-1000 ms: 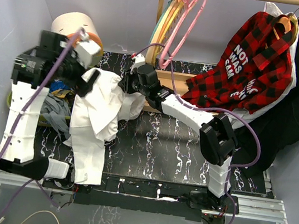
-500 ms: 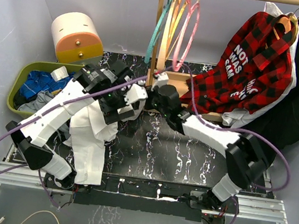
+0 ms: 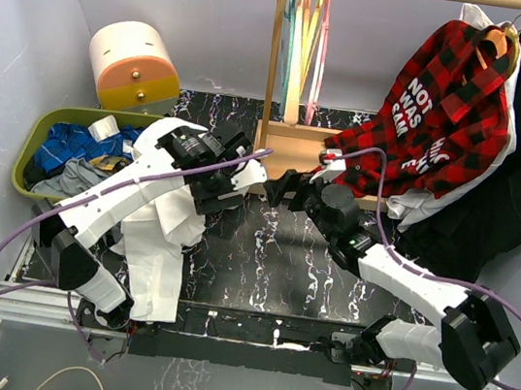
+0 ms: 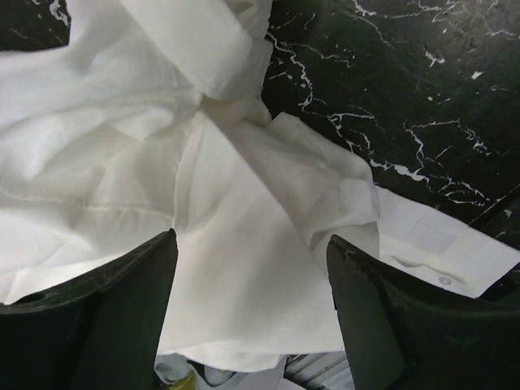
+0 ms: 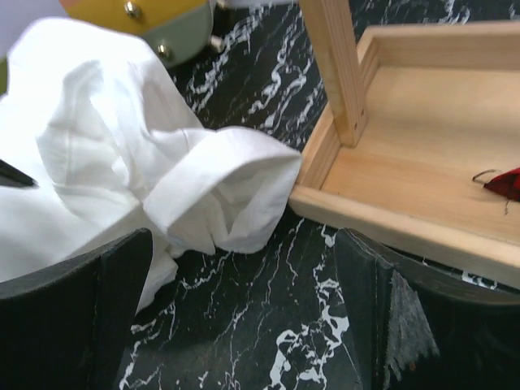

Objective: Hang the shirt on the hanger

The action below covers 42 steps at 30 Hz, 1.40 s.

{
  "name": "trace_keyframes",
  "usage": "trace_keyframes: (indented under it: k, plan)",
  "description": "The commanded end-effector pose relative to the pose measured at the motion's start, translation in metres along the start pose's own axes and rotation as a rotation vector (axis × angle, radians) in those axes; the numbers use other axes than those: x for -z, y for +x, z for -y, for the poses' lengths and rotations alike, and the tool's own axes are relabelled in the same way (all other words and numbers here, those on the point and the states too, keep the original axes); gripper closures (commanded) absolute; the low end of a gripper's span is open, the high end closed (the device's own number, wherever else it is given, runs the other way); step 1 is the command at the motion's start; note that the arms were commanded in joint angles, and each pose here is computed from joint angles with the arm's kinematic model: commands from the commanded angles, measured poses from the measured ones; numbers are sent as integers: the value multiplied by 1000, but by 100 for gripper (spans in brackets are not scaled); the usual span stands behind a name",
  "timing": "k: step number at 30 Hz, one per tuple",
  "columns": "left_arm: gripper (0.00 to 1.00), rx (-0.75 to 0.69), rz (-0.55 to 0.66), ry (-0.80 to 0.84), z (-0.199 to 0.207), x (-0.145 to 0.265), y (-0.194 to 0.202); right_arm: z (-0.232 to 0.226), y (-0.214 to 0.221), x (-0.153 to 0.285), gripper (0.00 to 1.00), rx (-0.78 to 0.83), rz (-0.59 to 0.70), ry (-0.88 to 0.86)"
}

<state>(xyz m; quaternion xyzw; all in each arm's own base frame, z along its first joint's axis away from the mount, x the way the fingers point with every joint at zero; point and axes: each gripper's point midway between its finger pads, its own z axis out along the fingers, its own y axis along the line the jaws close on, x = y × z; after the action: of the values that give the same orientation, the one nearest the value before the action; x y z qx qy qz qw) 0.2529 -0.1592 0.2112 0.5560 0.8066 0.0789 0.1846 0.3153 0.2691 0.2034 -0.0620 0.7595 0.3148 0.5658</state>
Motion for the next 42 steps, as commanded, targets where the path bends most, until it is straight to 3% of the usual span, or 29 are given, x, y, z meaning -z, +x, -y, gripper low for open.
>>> trace_keyframes:
  k: [1,9,12,18,19,20,21,24,30,34,42]
  plan:
    - [32,6,29,68,11,-14,-15,-3,-50,13,2,-4,166,15]
    - [51,-9,-62,30,11,-50,-1,8,-53,29,2,-12,186,41]
    - [65,-12,-84,-39,3,-61,5,10,-53,32,2,-13,191,41]
    - [70,-28,-107,-132,-13,-72,11,9,-47,29,0,-18,164,23]
    - [76,-29,-108,-139,-14,-72,11,9,-45,28,0,-21,160,21]
    - [92,-28,-106,-147,-16,-71,10,8,-44,28,0,-22,156,17]
    - [100,-25,-100,-154,-18,-68,8,7,-43,28,0,-25,157,11]
    - [100,-5,-12,-199,-34,-37,-8,8,-39,30,0,-34,172,-4]
    - [100,62,262,-379,-92,79,-31,3,-17,25,0,-1,145,-81]
    - [100,84,286,-475,-105,124,-3,5,0,9,0,-15,123,-92]
    - [100,162,248,-635,-126,164,56,-30,2,-24,1,-35,194,-306]
